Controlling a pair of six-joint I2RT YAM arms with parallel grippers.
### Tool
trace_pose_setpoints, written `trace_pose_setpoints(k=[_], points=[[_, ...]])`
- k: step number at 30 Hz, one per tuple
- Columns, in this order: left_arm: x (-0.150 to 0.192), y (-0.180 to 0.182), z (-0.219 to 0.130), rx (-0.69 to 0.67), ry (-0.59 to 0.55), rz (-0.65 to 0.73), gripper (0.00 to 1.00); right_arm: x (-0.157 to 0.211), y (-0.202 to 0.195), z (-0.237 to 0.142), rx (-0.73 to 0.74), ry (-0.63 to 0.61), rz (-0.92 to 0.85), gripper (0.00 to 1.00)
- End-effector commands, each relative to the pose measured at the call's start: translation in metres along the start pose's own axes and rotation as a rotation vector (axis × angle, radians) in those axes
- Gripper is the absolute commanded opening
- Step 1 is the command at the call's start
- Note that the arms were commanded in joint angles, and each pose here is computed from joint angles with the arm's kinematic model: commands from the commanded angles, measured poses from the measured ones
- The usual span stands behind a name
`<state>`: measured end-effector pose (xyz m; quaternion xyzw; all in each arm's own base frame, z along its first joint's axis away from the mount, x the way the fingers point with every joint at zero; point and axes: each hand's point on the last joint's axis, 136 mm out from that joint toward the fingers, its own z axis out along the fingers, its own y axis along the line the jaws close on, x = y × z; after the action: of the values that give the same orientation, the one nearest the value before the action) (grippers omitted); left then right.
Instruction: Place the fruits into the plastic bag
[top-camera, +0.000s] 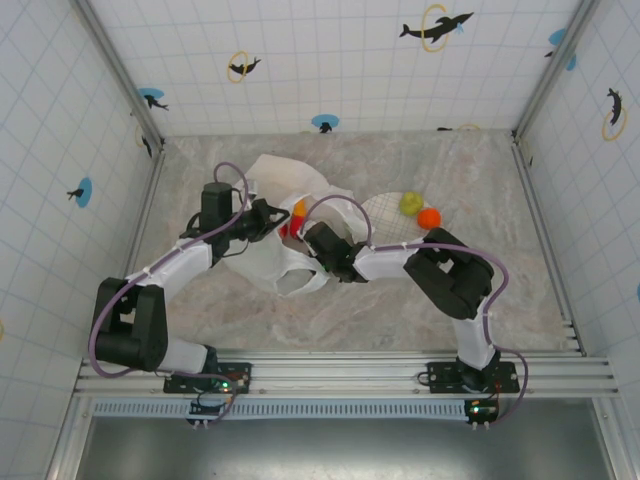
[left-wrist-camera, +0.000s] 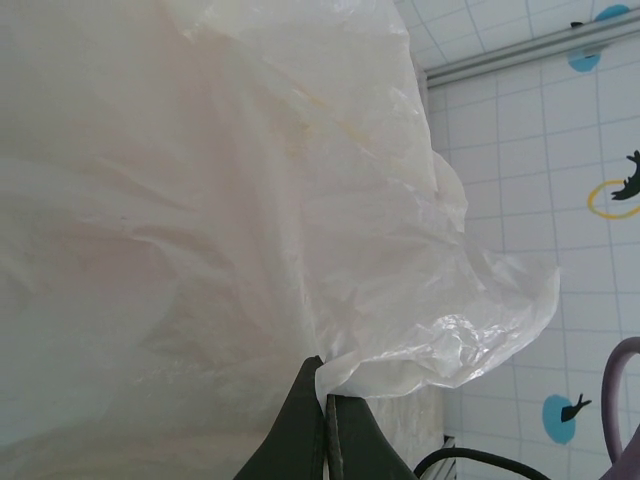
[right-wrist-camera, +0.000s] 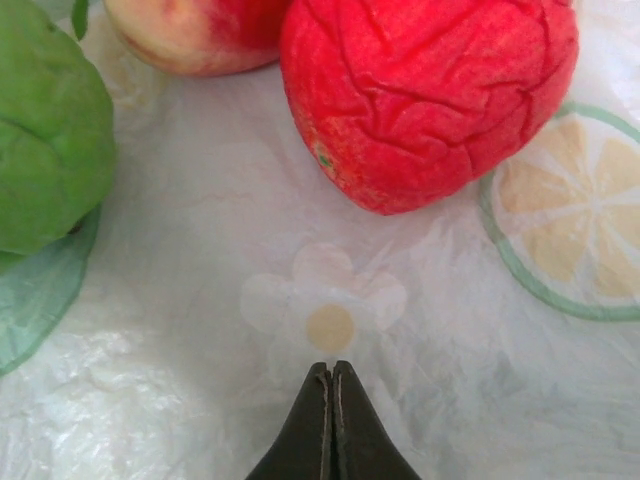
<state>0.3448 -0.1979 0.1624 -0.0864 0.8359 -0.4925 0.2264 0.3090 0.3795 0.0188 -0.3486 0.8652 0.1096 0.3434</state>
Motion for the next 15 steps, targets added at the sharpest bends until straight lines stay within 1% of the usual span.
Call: trace_pose_setpoints(k=[1, 5, 7, 11, 12, 15], points=[[-0.005, -0.002, -0.005, 0.006, -0.011, 0.009, 0.00, -0.004, -0.009, -0.014, 0.031, -0.015, 0.038, 0.00], [-0.010, -0.008, -0.007, 0.018, -0.019, 0.009, 0.00, -0.031, -0.004, -0.036, -0.028, -0.117, 0.108, 0.00], [-0.011, -0.011, -0.008, 0.025, -0.022, 0.007, 0.00, -0.036, -0.002, -0.046, -0.059, -0.137, 0.151, 0.00], [-0.011, -0.011, -0.008, 0.036, -0.018, -0.010, 0.00, -0.024, -0.001, -0.064, -0.104, -0.137, 0.196, 0.00], [-0.010, -0.012, -0.008, 0.040, -0.018, -0.015, 0.00, -0.017, -0.002, -0.068, -0.103, -0.134, 0.192, 0.02], [-0.012, -0.015, -0.009, 0.052, -0.023, -0.022, 0.00, 0.010, -0.009, -0.081, -0.093, -0.120, 0.185, 0.16]])
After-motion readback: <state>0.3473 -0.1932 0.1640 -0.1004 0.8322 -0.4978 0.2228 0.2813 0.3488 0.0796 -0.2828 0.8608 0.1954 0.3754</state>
